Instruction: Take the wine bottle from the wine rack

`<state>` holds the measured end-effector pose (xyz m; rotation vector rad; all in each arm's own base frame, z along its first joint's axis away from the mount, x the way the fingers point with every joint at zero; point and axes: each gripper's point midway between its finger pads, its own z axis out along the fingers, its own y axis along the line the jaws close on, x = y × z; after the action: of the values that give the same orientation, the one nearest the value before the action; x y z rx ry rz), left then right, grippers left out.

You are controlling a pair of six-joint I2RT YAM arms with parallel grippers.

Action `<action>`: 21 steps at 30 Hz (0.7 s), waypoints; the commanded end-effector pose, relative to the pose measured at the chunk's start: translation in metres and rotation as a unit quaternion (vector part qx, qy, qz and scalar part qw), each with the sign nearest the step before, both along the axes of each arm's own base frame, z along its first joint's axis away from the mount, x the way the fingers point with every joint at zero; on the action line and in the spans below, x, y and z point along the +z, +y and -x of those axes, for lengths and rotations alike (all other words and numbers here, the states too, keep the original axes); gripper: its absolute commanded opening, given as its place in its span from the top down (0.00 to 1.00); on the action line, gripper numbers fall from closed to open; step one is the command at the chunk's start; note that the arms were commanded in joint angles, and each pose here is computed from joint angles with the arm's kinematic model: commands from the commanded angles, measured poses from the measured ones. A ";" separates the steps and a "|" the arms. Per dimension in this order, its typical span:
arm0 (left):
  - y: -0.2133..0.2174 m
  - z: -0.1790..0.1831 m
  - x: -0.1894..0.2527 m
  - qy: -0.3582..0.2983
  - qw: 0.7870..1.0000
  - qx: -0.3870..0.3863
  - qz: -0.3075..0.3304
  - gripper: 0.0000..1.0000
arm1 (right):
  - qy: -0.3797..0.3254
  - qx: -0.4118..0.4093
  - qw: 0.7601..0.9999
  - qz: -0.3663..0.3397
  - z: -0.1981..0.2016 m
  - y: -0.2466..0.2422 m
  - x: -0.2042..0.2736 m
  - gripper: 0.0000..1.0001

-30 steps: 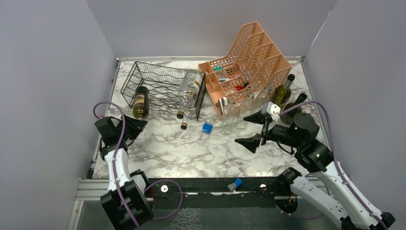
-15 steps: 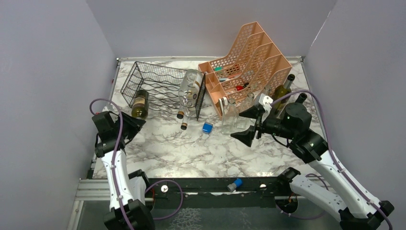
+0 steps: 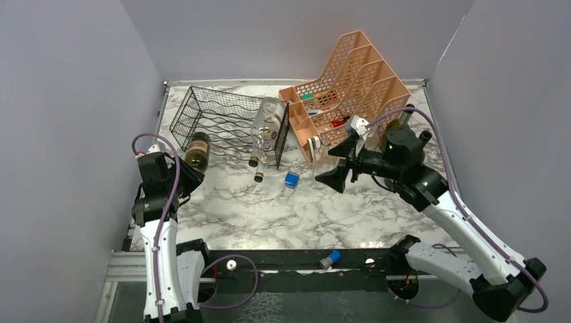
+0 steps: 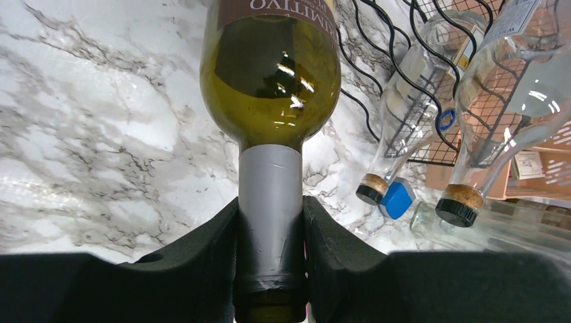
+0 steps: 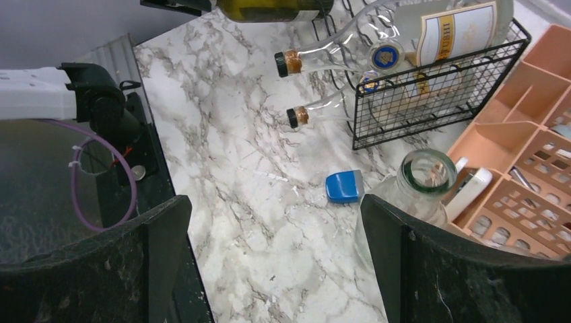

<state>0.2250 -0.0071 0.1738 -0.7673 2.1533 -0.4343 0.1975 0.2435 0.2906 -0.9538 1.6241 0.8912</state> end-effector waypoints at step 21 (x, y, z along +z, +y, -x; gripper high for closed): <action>-0.030 0.003 0.084 -0.135 0.964 -0.171 -0.152 1.00 | -0.033 0.109 0.993 0.011 -0.005 0.165 0.005 0.00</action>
<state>0.2167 -0.0351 0.2188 -0.2728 2.1503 -0.3635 0.1976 0.3754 0.2807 -1.1639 1.6244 1.0396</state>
